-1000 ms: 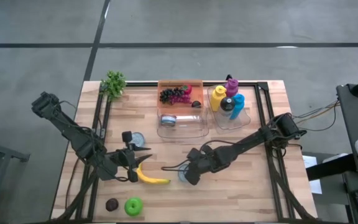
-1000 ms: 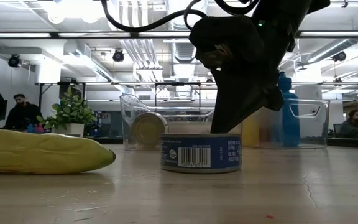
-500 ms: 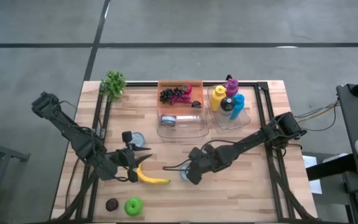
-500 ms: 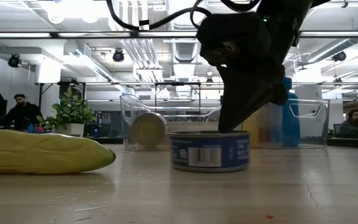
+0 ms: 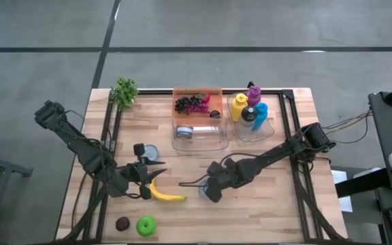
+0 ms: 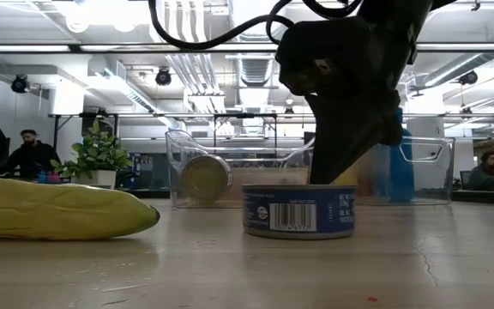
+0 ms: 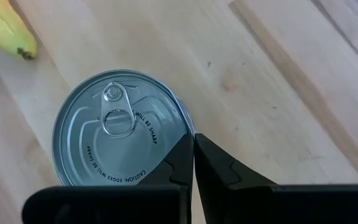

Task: Pick & Place Food Item
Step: Put the blue can into the left transparent bin

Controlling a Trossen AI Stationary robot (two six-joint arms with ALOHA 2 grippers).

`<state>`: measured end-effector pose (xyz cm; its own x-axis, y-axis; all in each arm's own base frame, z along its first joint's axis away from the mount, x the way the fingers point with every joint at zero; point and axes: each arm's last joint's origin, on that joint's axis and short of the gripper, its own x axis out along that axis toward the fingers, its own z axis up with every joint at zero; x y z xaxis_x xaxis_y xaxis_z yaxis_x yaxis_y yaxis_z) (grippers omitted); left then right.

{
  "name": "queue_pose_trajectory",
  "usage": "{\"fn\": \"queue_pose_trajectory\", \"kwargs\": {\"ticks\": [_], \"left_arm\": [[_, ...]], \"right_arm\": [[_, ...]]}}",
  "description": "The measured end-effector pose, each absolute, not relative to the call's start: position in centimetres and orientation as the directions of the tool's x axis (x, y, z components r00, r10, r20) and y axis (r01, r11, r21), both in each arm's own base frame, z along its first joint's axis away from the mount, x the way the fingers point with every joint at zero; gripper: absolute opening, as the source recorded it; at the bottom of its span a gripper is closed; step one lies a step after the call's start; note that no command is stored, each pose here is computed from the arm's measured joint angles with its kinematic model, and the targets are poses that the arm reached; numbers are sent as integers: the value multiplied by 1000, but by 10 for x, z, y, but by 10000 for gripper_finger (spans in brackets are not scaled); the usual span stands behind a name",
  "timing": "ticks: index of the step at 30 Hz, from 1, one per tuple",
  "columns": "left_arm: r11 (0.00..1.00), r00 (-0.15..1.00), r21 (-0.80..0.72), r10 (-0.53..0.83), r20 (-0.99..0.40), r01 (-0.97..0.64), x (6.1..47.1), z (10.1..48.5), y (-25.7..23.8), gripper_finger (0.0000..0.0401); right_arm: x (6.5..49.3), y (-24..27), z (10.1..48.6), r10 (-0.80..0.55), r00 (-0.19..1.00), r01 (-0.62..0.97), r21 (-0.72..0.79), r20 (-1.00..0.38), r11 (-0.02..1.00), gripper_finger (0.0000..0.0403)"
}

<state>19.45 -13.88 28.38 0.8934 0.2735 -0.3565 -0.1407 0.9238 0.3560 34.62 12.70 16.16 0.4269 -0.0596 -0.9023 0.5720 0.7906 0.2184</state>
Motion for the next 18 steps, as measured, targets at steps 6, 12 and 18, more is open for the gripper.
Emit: {"fn": "queue_pose_trajectory", "kwargs": {"ticks": [6, 12, 18], "left_arm": [[924, 893, 356, 273, -356, -141, 194, 284, -139, 106], [924, 893, 356, 273, -356, -141, 194, 284, -139, 106], [924, 893, 356, 274, -356, -141, 195, 284, -139, 106]], "right_arm": [[346, 127, 162, -57, 427, 568, 219, -903, 793, 8], [346, 127, 162, -57, 427, 564, 216, -903, 797, 8], [346, 127, 162, -57, 427, 564, 216, -903, 797, 9]]}}
